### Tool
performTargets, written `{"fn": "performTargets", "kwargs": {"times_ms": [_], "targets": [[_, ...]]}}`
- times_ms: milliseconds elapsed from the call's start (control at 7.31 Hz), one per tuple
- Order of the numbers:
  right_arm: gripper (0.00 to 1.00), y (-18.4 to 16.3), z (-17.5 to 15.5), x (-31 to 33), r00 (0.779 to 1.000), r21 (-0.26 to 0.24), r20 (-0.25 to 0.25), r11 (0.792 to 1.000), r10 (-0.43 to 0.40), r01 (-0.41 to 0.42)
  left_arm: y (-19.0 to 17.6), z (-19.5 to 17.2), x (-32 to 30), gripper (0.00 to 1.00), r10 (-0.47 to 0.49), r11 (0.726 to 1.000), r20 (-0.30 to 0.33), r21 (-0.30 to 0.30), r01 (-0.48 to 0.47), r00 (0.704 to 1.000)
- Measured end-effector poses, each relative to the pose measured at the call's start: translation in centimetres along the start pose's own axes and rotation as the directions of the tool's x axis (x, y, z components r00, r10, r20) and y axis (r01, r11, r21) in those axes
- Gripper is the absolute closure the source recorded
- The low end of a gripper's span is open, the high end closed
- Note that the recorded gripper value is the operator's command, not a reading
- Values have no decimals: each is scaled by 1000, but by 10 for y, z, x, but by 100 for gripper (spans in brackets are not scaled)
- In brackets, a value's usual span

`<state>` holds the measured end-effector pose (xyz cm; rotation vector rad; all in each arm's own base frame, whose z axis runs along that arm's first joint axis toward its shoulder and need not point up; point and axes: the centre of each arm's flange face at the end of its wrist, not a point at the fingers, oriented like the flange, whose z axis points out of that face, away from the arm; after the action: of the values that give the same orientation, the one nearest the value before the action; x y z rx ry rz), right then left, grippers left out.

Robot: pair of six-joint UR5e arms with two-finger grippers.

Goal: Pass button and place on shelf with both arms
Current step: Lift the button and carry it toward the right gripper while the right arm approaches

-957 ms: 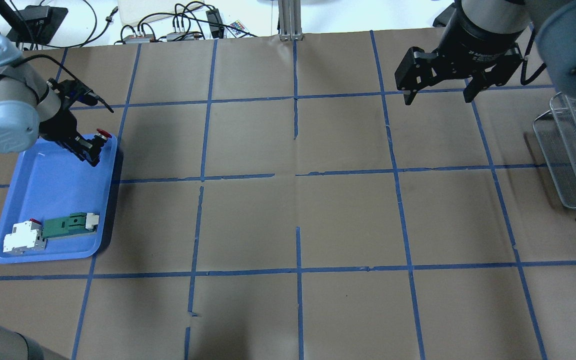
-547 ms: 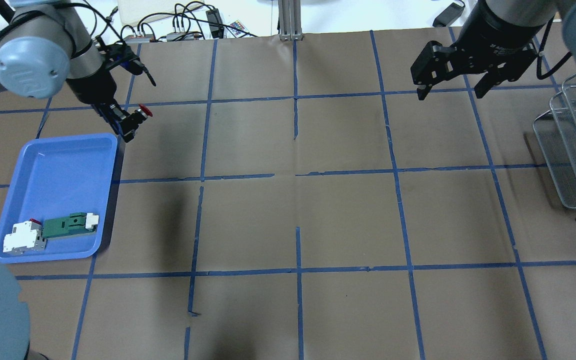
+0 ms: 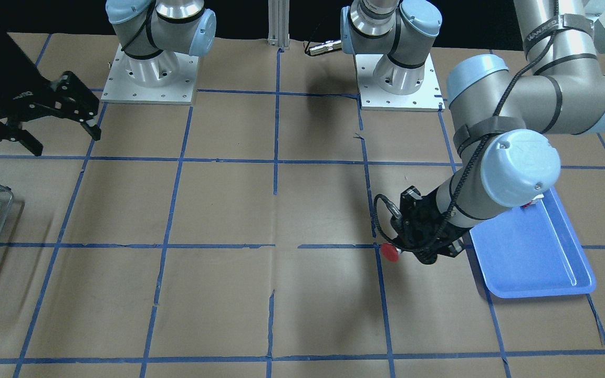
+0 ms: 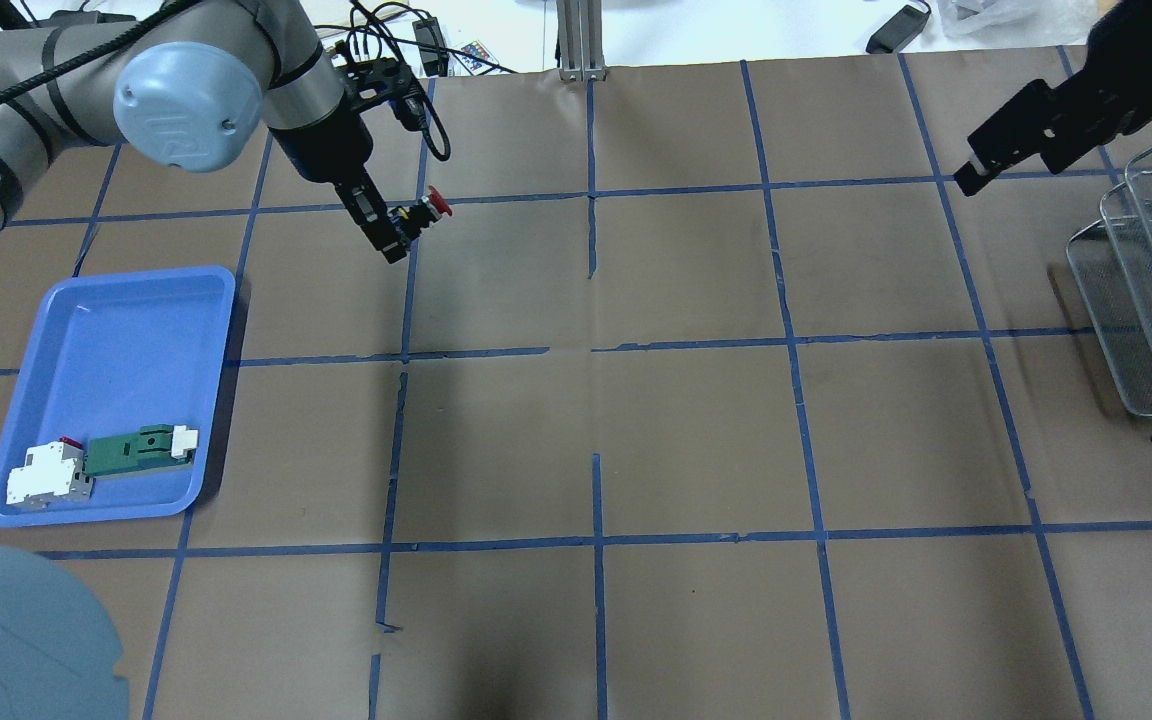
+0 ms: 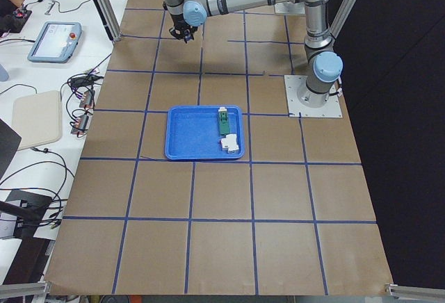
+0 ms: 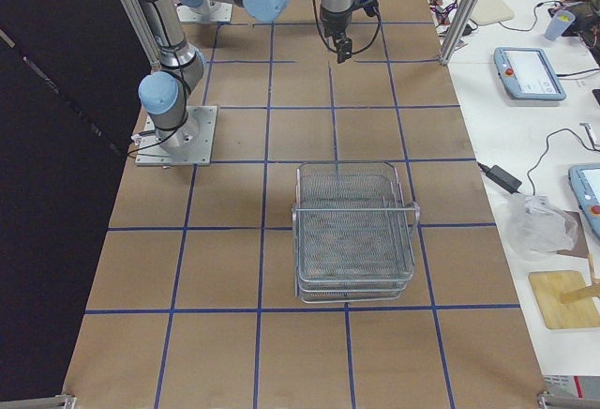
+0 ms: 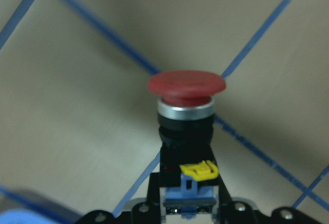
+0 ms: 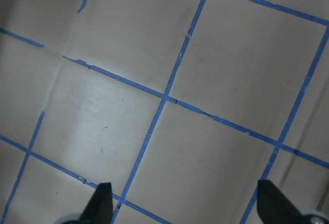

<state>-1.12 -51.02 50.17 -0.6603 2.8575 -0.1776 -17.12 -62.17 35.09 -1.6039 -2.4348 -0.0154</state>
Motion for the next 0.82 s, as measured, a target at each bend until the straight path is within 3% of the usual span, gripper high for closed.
{"fn": "performTargets", "kwargs": {"times_ms": [137,410,547,821], "targets": [[0,5,0,0,989,-4,29,990,-144,144,-24,-3,13,100,107,993,-1,60,-106,994],[0,13,9,-14,923,-6,128,930,-363,367,-70,-5,40,100,246,956,41,156,-250,968],[0,13,9,-25,886,14,146,897,-440,443,-91,-2,52,100,293,935,70,186,-301,954],[0,8,4,-60,789,119,171,807,-591,579,-118,3,67,100,347,899,111,245,-364,931]]}}
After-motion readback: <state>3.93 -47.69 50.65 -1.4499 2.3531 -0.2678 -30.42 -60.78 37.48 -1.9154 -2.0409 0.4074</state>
